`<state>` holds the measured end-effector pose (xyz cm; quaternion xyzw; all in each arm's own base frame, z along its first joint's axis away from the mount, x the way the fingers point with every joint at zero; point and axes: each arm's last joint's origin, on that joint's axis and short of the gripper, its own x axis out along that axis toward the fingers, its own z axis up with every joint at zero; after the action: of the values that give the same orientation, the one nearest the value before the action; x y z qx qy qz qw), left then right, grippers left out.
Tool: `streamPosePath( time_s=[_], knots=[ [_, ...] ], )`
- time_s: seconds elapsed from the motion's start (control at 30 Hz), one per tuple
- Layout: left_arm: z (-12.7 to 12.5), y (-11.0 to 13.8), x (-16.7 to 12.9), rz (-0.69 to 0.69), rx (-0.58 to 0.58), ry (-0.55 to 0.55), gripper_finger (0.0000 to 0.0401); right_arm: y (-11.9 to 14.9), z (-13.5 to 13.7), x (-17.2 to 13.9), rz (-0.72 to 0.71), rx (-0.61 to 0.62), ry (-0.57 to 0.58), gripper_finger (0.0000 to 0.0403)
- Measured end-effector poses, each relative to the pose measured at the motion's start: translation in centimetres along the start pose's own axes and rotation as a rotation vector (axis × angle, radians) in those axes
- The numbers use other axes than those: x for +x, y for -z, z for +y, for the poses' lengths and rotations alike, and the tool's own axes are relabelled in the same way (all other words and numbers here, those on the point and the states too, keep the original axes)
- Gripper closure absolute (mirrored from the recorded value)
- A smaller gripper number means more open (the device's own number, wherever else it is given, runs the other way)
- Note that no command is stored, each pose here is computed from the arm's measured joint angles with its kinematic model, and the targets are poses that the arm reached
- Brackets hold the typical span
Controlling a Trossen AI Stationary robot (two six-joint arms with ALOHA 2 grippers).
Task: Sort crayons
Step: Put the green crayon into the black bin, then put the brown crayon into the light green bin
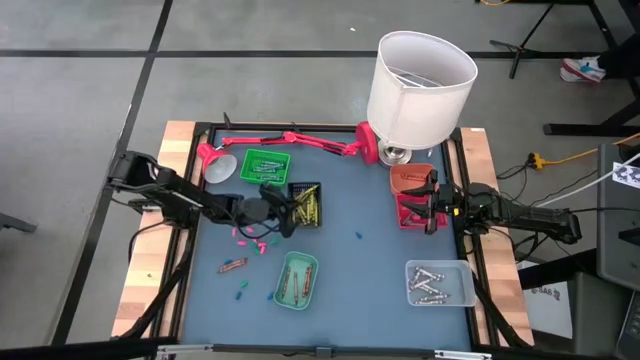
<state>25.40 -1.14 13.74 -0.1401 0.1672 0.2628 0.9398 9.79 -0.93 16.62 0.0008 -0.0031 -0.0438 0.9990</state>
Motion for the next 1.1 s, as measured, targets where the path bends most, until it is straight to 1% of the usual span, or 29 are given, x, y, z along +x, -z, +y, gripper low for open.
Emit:
streamPosePath(
  time_s=[0.2,0.37,0.5,0.67,0.73,0.87,1.0,1.1],
  knots=[
    [0.7,-0.3,0.4,-0.005,-0.005,-0.029,0.0389,0.0,0.0,0.0,0.000,0.000,0.001,0.0255],
    [1.0,-0.4,0.6,-0.003,0.024,-0.034,0.0384,0.0,0.0,0.0,0.000,0.000,0.001,0.0255],
    [1.2,-0.5,0.8,0.012,0.017,-0.008,0.0350,0.0,0.0,0.0,0.000,0.000,0.000,0.0255],
    [1.4,-0.6,0.9,0.013,0.015,-0.015,0.0302,0.0,0.0,0.0,0.000,0.000,0.000,0.0255],
    [1.4,-0.6,0.8,0.015,0.048,-0.015,0.0290,0.0,0.0,0.0,0.000,0.000,0.000,0.0255],
    [1.5,-1.4,-0.1,0.033,0.147,0.015,0.0275,0.0,0.0,0.0,0.000,0.000,0.000,0.0255],
    [1.7,-2.5,-2.1,0.068,0.167,0.060,0.0272,0.0,0.0,0.0,0.000,0.000,0.000,0.0255],
    [2.1,-3.1,-4.1,0.124,0.184,0.107,0.0271,0.0,0.0,0.0,0.000,0.000,0.000,0.0255]
  ],
)
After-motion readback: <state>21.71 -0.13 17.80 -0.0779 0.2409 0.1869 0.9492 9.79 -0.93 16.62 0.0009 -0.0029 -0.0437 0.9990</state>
